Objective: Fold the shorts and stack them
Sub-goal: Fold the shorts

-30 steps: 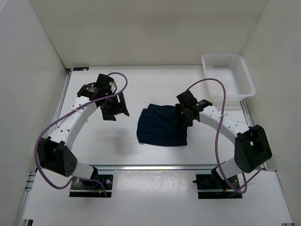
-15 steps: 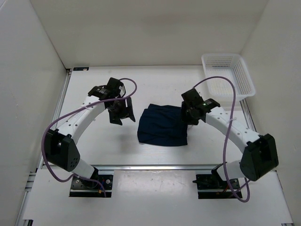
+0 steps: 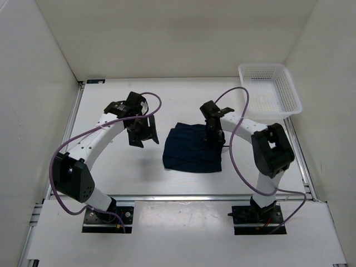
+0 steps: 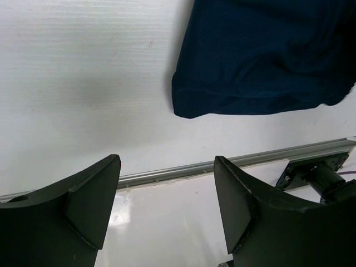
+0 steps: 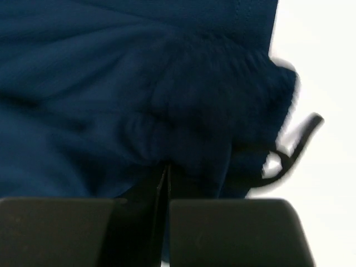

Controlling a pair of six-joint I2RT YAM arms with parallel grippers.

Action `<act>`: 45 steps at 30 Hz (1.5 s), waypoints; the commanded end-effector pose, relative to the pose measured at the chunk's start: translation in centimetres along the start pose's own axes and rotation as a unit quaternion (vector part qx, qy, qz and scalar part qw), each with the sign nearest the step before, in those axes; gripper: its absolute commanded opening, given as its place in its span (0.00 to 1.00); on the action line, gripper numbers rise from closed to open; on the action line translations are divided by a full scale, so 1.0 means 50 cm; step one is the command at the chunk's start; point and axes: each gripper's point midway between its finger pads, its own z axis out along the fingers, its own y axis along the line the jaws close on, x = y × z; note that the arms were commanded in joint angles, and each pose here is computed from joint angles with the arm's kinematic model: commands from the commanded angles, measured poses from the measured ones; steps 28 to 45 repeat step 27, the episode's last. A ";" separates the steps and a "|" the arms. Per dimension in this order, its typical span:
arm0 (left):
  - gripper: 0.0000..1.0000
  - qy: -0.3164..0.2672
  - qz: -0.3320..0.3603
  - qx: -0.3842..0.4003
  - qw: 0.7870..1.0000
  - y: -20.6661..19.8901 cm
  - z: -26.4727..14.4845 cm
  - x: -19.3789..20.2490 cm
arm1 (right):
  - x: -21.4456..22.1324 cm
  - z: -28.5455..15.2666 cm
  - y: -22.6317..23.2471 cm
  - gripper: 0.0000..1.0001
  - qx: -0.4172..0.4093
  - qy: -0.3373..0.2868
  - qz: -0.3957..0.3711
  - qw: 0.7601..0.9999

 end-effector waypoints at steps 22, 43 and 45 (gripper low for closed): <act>0.90 -0.321 -0.070 -0.004 0.944 0.065 -0.339 -0.073 | -0.042 -0.379 -0.190 0.89 0.036 -0.233 0.057 0.970; 0.94 -0.407 -0.119 -0.005 0.906 0.113 -0.424 -0.045 | 0.012 -0.377 -0.246 0.87 0.052 -0.250 0.073 0.964; 0.94 -0.407 -0.119 -0.005 0.906 0.113 -0.424 -0.045 | 0.012 -0.377 -0.246 0.87 0.052 -0.250 0.073 0.964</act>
